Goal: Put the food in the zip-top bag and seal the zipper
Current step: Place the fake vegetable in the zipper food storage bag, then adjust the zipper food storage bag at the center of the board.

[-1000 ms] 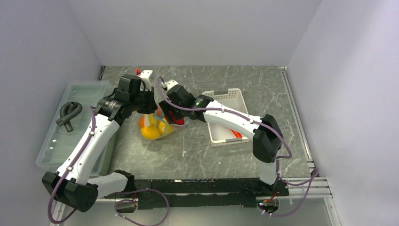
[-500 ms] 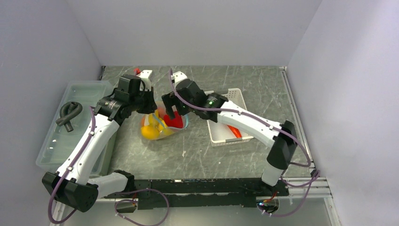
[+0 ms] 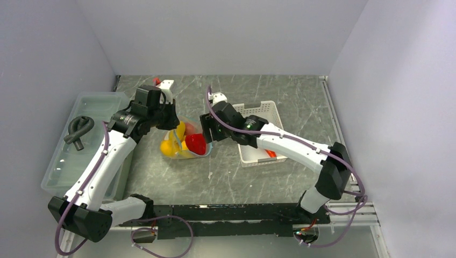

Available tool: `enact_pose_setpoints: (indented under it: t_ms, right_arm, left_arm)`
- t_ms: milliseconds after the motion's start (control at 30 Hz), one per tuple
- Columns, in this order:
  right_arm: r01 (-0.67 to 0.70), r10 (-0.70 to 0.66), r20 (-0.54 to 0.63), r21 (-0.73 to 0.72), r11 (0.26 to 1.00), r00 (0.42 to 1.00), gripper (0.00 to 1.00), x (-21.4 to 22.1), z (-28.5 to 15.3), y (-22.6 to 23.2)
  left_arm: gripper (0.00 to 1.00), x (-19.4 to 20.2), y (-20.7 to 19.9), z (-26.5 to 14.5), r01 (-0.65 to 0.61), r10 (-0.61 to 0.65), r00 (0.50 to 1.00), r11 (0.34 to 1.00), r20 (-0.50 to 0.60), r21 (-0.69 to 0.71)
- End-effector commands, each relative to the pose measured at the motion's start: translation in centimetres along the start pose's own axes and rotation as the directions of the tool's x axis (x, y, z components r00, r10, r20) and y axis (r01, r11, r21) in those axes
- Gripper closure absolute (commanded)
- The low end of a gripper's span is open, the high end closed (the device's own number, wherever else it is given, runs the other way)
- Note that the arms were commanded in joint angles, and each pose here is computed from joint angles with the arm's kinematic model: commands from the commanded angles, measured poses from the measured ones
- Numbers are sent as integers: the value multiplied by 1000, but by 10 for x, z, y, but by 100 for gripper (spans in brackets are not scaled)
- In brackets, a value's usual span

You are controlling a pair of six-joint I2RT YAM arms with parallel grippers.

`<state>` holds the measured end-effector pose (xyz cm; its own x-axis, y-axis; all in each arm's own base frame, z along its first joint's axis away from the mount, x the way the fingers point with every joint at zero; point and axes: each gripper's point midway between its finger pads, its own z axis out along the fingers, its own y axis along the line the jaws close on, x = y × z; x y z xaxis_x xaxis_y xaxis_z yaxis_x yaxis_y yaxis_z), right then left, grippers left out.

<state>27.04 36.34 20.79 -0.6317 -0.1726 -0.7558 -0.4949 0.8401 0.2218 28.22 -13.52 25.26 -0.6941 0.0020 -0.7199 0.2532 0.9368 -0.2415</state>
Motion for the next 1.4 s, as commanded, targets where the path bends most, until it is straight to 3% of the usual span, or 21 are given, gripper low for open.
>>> enact_pose_setpoints:
  t_ms: [0,600,833,900,1033,1367]
  right_arm:
    - [-90,95,51,-92,992,994,35,-9,-16,14]
    - [-224,225,-2,-95,970,974,63,27,12,12]
    - [-248,247,-20,-79,966,969,70,35,23,10]
    - [-256,254,-25,-79,964,967,76,38,25,10]
    - [-264,262,-27,-84,961,965,100,37,25,11]
    - [-182,192,52,-160,970,980,100,-10,-10,26]
  left_arm:
    - [100,-13,-4,-4,-15,14,998,1000,55,25]
    - [100,-13,-5,-3,-14,12,999,1000,53,28]
    - [100,-13,-5,-4,-14,13,998,1000,55,28]
    - [100,-13,-5,-4,-15,13,998,999,55,31]
    - [100,-13,-5,-4,-15,13,998,999,55,30]
    - [100,-16,-7,-11,-7,5,998,1000,56,30]
